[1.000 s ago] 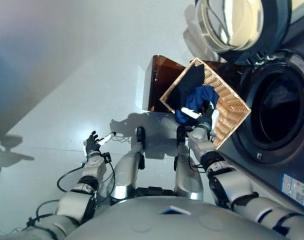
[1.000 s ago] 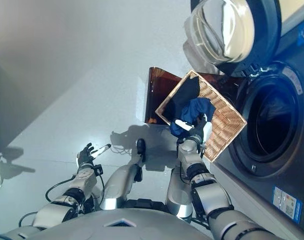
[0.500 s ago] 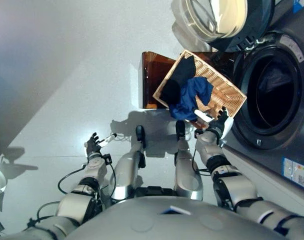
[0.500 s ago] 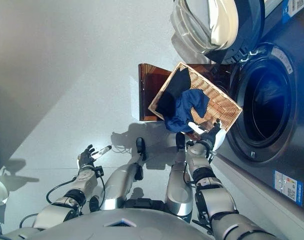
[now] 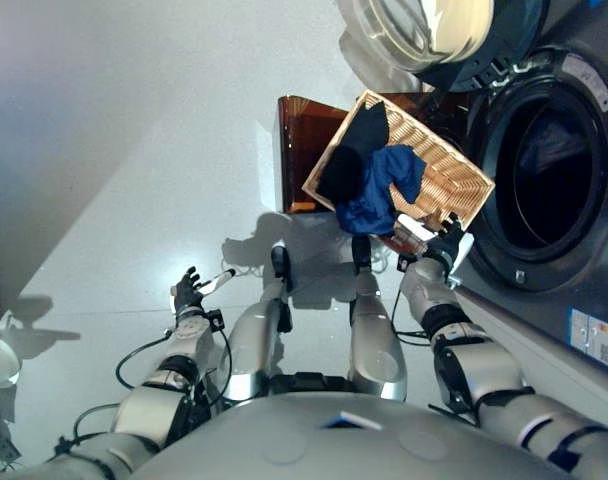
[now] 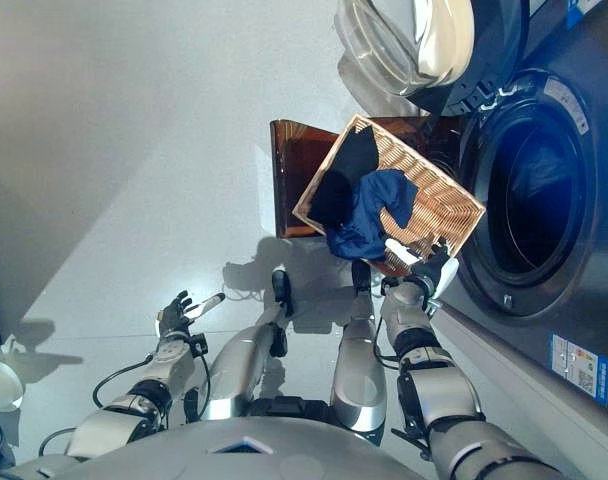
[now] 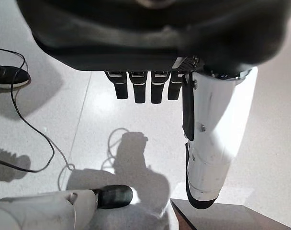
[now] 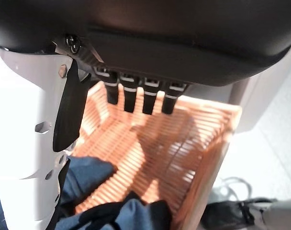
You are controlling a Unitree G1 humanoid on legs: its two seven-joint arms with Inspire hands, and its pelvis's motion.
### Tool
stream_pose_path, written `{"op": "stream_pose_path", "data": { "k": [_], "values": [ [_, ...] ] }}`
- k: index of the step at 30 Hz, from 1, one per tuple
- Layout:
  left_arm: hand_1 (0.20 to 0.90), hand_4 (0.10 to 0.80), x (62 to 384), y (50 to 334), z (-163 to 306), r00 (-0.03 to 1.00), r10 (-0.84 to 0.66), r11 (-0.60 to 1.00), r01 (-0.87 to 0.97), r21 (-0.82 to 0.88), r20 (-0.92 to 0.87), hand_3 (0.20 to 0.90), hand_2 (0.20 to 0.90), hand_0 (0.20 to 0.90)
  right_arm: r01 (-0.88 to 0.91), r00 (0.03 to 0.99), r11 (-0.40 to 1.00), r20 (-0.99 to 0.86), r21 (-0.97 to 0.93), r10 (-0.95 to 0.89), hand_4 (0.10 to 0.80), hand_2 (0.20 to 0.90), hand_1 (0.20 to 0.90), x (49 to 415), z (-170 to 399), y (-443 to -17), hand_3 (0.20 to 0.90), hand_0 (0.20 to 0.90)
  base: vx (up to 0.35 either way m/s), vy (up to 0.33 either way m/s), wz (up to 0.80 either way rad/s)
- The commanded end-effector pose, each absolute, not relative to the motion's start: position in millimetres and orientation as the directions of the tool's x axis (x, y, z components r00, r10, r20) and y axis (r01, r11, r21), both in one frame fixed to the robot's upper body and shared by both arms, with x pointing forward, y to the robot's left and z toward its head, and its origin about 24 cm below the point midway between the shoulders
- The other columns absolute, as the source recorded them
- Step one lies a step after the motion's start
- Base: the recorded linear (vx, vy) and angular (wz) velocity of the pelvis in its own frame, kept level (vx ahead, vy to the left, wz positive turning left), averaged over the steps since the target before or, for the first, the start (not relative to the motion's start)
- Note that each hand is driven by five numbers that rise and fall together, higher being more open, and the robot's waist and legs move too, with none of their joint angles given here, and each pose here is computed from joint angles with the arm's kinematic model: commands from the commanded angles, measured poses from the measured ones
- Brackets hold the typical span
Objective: Pick up the clothes and place them into the washing machine
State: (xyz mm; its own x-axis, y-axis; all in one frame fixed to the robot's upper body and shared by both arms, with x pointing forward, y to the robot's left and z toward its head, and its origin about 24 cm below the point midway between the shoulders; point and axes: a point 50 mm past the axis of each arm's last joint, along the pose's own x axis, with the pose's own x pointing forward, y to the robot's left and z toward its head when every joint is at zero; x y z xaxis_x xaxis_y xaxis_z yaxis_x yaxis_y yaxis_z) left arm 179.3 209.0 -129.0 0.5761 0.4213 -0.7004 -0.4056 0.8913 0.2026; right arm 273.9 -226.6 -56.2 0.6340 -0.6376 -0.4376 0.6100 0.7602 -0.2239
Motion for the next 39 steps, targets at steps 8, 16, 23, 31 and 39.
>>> {"op": "stream_pose_path", "data": {
  "k": [8, 16, 23, 31, 39],
  "values": [
    [0.900, 0.800, 176, 231, -126, 0.567, 0.474, 0.869, -0.425, 0.254, -0.674, 0.900, 0.900, 0.900, 0.551, 0.747, 0.803, -0.295, -0.228, -0.596, 0.800, 0.900, 0.900, 303, -23, -235, 0.900, 0.900, 0.000, 0.000, 0.00],
    [0.900, 0.800, 180, 231, -124, 0.581, 0.468, 0.874, -0.418, 0.250, -0.665, 0.900, 0.900, 0.900, 0.515, 0.788, 0.827, -0.255, -0.226, -0.561, 0.800, 0.900, 0.900, 316, -9, -230, 0.900, 0.900, -0.003, 0.001, 0.01],
    [0.900, 0.800, 183, 232, -122, 0.588, 0.473, 0.871, -0.422, 0.250, -0.656, 0.900, 0.900, 0.900, 0.527, 0.772, 0.802, -0.236, -0.281, -0.590, 0.800, 0.900, 0.900, 323, -1, -241, 0.900, 0.900, -0.013, 0.009, 0.07],
    [0.900, 0.800, 185, 234, -121, 0.593, 0.474, 0.872, -0.421, 0.250, -0.651, 0.900, 0.900, 0.900, 0.538, 0.753, 0.786, -0.244, -0.305, -0.611, 0.800, 0.900, 0.900, 324, 1, -249, 0.900, 0.900, 0.001, 0.006, 0.04],
    [0.900, 0.800, 185, 233, -121, 0.594, 0.473, 0.872, -0.423, 0.246, -0.651, 0.900, 0.900, 0.900, 0.549, 0.740, 0.772, -0.242, -0.321, -0.627, 0.800, 0.900, 0.900, 326, 4, -254, 0.900, 0.900, 0.003, 0.007, 0.04]
  ]
}}
